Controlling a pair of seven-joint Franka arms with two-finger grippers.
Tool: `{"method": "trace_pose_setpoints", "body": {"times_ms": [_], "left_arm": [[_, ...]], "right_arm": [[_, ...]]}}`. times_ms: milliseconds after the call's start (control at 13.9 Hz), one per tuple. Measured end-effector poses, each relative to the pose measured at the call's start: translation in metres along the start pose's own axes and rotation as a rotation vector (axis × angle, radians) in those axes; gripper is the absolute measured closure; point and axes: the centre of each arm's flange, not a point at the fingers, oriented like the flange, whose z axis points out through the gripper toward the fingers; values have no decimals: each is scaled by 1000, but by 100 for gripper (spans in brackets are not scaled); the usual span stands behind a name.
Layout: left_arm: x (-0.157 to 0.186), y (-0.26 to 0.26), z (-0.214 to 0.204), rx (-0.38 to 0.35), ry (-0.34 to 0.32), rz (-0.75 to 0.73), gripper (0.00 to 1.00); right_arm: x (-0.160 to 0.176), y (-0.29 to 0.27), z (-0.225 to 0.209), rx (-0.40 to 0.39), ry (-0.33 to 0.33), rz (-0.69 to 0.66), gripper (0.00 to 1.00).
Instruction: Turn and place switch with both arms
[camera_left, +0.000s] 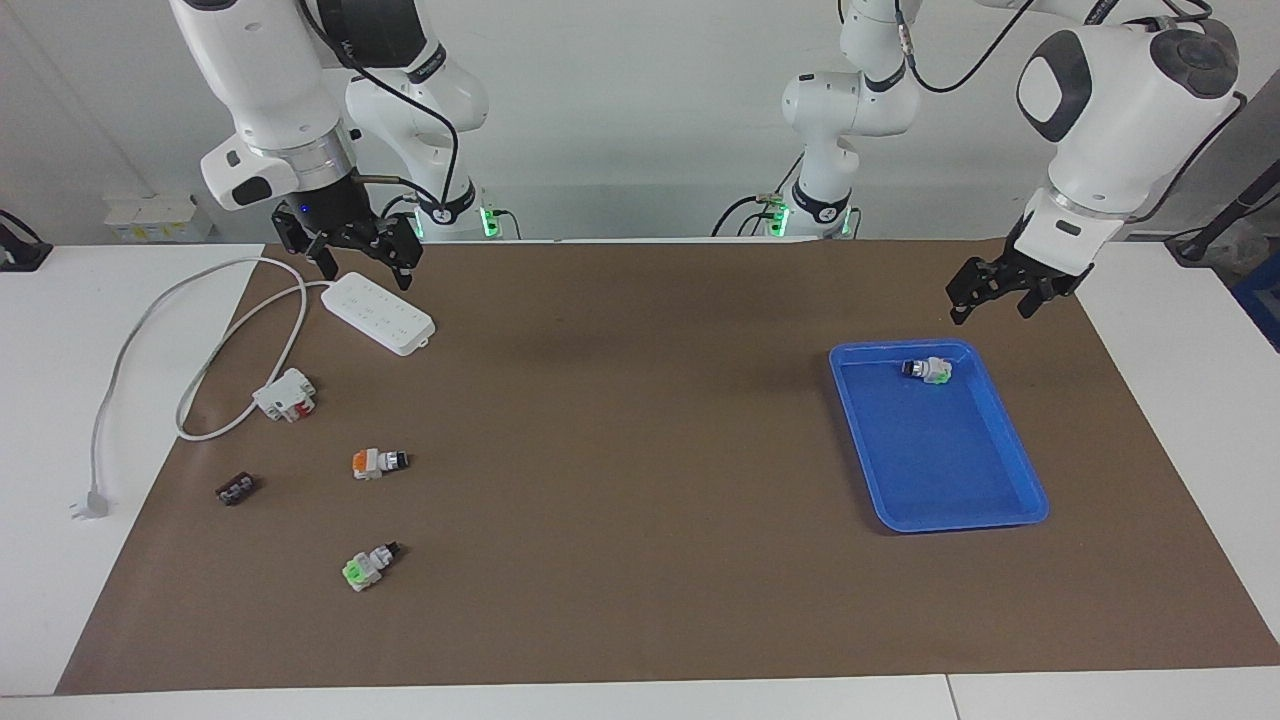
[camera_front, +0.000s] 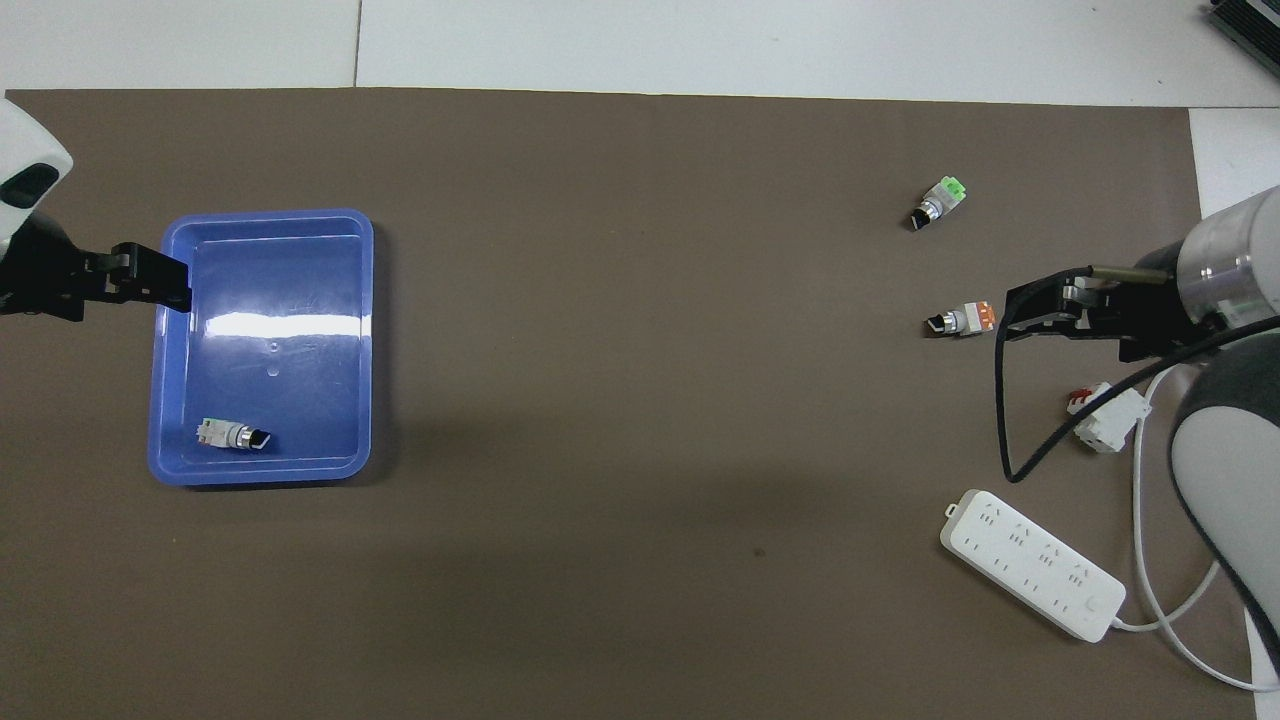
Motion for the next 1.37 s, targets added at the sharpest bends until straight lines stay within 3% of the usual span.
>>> {"method": "trace_pose_setpoints", "body": {"times_ms": [288, 576, 1368], "left_arm": [[-1, 0, 4, -2, 12, 4, 1], [-1, 4, 1, -4, 24, 12, 0], [2, -8, -3, -6, 56, -9, 0]], "right_arm": [[4, 12, -5, 3, 6, -68, 0], [1, 19, -3, -3, -30, -73, 0], [0, 11, 0, -2, -38, -86, 0]]}}
